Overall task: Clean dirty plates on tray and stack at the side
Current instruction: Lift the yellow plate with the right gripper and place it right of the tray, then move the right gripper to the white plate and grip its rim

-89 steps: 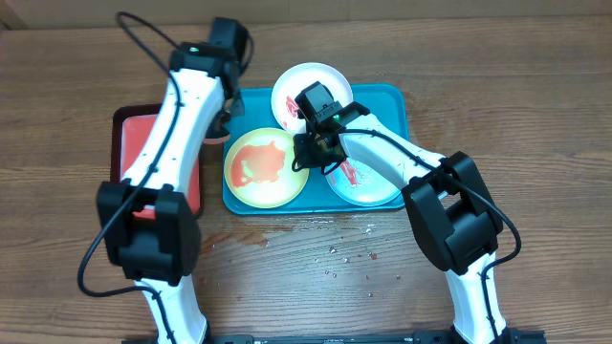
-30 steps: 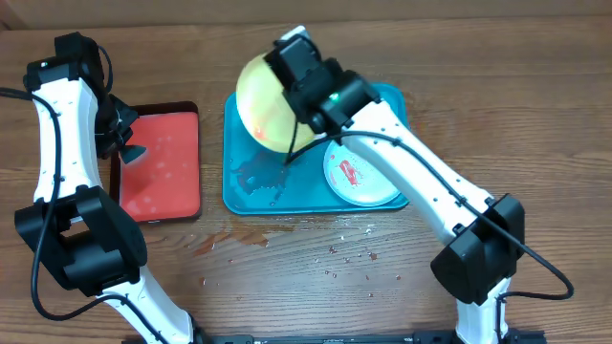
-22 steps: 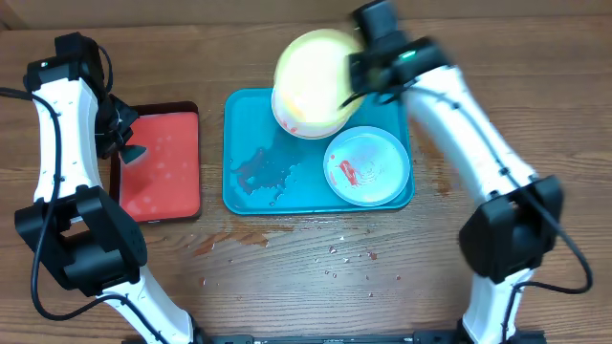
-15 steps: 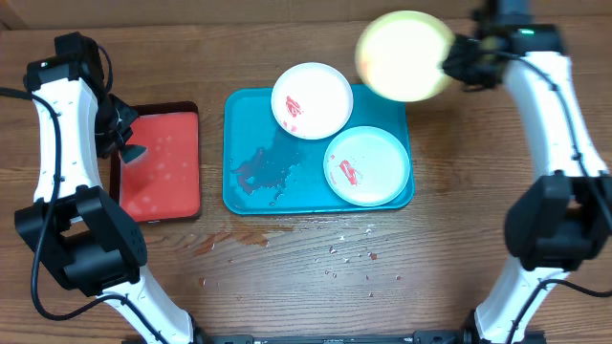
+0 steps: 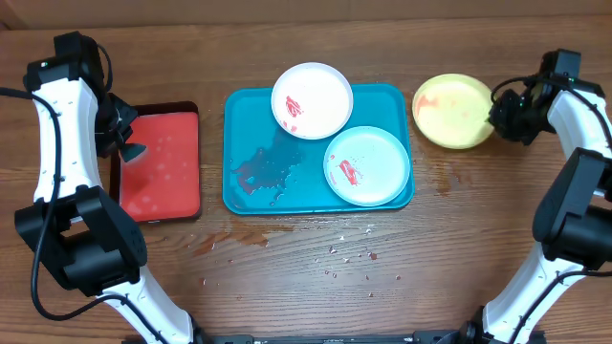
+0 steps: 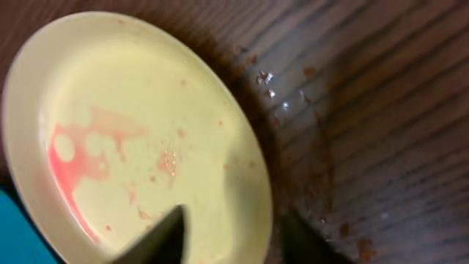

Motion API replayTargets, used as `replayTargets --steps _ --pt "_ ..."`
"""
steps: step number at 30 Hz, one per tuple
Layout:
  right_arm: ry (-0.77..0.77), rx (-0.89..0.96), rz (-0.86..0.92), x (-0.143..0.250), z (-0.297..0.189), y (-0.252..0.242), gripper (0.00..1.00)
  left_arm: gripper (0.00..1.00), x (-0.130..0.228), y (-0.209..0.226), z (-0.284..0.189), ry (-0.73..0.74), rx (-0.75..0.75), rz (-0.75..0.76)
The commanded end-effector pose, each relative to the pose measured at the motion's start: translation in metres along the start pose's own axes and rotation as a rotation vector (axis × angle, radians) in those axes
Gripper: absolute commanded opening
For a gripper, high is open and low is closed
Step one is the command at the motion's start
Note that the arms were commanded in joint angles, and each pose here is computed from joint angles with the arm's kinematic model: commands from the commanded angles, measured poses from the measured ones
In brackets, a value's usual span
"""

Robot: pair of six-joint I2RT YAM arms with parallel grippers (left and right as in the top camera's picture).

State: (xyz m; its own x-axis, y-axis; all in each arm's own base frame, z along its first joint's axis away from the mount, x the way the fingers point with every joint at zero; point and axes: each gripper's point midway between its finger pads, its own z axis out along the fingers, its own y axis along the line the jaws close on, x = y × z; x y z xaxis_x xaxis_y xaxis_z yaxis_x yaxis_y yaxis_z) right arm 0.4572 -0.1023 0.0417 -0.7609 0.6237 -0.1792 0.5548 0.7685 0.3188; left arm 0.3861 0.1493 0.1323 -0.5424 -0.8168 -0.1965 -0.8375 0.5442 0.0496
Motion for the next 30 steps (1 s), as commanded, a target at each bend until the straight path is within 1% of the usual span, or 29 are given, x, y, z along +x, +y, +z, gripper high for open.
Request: replayTargets --steps 1,3,6,9,13,17,20,23,26,30 --pt "-0.005 -0.042 -0.013 0.001 -0.004 0.013 0.54 0.04 -0.004 -0.002 -0.017 -0.037 0.031 -0.001" --pt "0.019 -0.108 -0.028 0.007 -0.003 0.03 0.61 0.04 -0.003 -0.003 -0.017 -0.037 0.032 0.001" --pt "0.061 -0.241 -0.072 0.019 -0.005 0.064 0.62 0.04 -0.003 -0.004 -0.017 -0.039 0.035 0.001" --pt "0.087 -0.38 -0.165 0.036 -0.006 0.114 0.62 0.04 -0.004 -0.004 -0.017 -0.039 0.035 0.001" --pt "0.05 -0.451 -0.32 0.059 -0.001 0.175 0.62 0.04 -0.003 -0.004 -0.017 -0.039 0.034 0.002" --pt "-0.04 -0.411 -0.433 0.083 0.011 0.224 0.62 0.04 -0.002 -0.004 -0.016 -0.035 0.031 0.004" --pt "-0.143 -0.295 -0.442 0.094 0.026 0.243 0.62 0.04 0.0 -0.003 -0.013 -0.028 0.025 0.006" --pt "-0.236 -0.237 -0.47 0.103 0.035 0.261 0.62 0.04 0.002 -0.002 -0.008 -0.023 0.02 0.007" --pt "-0.307 -0.212 -0.491 0.105 0.04 0.272 0.62 0.04 0.004 -0.001 -0.005 -0.017 0.015 0.009" --pt "-0.376 -0.183 -0.486 0.095 0.048 0.274 0.62 0.04 0.004 -0.001 -0.004 -0.016 0.015 0.025"
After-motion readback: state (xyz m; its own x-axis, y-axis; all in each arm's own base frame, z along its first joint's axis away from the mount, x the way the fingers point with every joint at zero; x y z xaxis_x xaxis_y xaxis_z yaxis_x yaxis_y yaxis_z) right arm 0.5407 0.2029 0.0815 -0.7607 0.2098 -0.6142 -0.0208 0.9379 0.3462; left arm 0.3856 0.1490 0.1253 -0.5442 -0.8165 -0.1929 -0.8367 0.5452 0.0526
